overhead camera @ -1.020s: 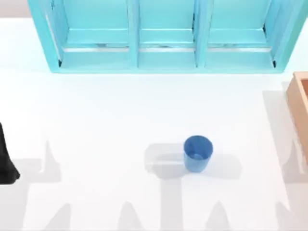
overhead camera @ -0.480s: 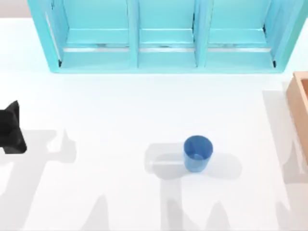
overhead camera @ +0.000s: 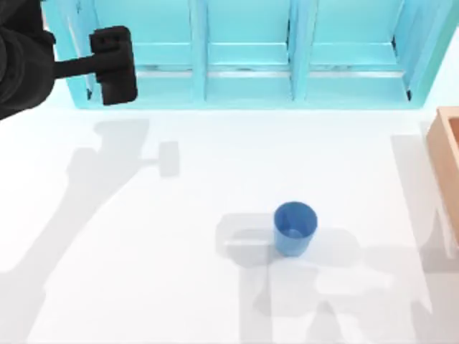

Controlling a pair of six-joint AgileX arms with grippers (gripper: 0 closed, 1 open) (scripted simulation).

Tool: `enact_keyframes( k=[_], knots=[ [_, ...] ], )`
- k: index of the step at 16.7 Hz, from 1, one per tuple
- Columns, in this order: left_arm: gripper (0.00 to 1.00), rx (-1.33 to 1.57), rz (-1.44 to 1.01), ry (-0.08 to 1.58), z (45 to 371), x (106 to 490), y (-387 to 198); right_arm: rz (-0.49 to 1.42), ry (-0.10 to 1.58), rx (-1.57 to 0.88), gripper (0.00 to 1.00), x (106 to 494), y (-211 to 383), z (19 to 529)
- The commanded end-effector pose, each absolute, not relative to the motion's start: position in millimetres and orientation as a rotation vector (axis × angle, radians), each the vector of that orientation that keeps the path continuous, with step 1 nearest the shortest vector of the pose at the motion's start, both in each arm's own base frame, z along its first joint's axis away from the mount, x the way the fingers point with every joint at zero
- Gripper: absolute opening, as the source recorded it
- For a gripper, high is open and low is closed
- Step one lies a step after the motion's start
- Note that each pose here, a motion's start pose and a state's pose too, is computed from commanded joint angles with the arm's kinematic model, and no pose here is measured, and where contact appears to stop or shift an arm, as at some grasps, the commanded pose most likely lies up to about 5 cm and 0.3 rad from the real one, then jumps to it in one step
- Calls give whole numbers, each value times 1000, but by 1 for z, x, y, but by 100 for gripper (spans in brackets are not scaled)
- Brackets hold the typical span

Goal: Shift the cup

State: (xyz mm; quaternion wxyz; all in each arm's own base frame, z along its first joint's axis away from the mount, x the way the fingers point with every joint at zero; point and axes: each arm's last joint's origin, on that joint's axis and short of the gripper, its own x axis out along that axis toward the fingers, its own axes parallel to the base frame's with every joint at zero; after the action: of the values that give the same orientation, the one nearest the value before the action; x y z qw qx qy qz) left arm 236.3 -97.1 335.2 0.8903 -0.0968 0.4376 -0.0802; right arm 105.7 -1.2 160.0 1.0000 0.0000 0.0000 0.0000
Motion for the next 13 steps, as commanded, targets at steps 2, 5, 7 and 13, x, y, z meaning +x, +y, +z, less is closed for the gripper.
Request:
enact_keyframes(
  k=[2, 5, 7, 13],
  knots=[
    [100, -198, -167, 1034, 344, 266, -133, 0, 0, 0, 100, 106, -1, 160],
    [100, -175, -153, 1201, 342, 301, -194, 0, 0, 0, 100, 106, -1, 160],
    [100, -149, -135, 1296, 331, 315, -236, 0, 0, 0, 100, 106, -1, 160],
    [100, -49, -65, 1494, 275, 316, -340, 0, 0, 0, 100, 106, -1, 160]
  ],
)
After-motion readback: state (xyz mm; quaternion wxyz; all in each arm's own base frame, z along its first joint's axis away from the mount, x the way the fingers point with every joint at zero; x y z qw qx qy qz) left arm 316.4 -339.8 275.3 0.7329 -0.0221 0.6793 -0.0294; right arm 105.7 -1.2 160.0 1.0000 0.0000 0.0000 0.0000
